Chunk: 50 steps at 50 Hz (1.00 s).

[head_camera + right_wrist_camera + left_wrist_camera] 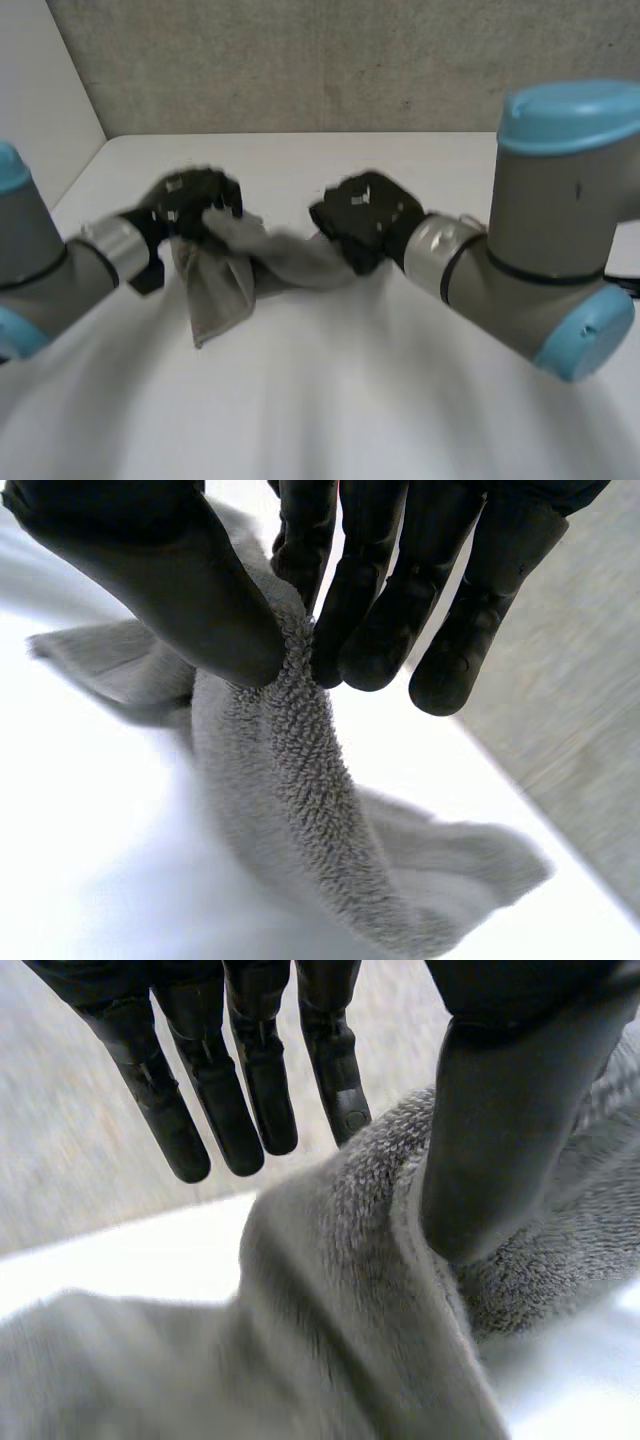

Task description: Fold the towel.

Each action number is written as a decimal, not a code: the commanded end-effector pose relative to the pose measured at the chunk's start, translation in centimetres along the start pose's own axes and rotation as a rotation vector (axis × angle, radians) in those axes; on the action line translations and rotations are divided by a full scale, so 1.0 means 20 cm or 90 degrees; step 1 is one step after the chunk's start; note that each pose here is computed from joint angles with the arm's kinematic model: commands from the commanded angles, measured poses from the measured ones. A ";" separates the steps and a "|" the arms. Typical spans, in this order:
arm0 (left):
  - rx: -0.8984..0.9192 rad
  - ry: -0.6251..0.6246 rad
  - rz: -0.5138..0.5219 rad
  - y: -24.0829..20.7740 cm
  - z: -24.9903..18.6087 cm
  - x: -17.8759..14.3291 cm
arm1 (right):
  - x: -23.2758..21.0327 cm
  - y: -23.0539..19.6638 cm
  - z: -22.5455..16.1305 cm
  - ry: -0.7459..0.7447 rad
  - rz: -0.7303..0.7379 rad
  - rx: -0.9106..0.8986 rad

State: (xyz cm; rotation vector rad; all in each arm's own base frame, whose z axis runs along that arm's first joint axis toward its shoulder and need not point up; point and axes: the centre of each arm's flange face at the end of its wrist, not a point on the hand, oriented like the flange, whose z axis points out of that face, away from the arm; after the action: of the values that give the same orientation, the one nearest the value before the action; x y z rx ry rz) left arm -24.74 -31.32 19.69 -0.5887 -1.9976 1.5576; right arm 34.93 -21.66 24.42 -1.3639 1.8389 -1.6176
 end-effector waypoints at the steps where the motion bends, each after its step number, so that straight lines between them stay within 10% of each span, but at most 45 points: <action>1: -0.079 -0.004 0.027 0.21 -0.09 0.02 | -0.09 0.12 -0.08 -0.018 0.014 -0.045; 50: -0.108 -0.061 0.078 0.31 -0.25 0.15 | 0.18 0.43 -0.16 0.260 0.052 -0.017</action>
State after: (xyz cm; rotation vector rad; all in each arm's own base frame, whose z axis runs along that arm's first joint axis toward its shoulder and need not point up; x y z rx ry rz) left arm -23.78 -24.44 15.33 -0.6335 -2.2215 1.4792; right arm 27.06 -23.64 19.04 -1.0029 2.1108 -1.9490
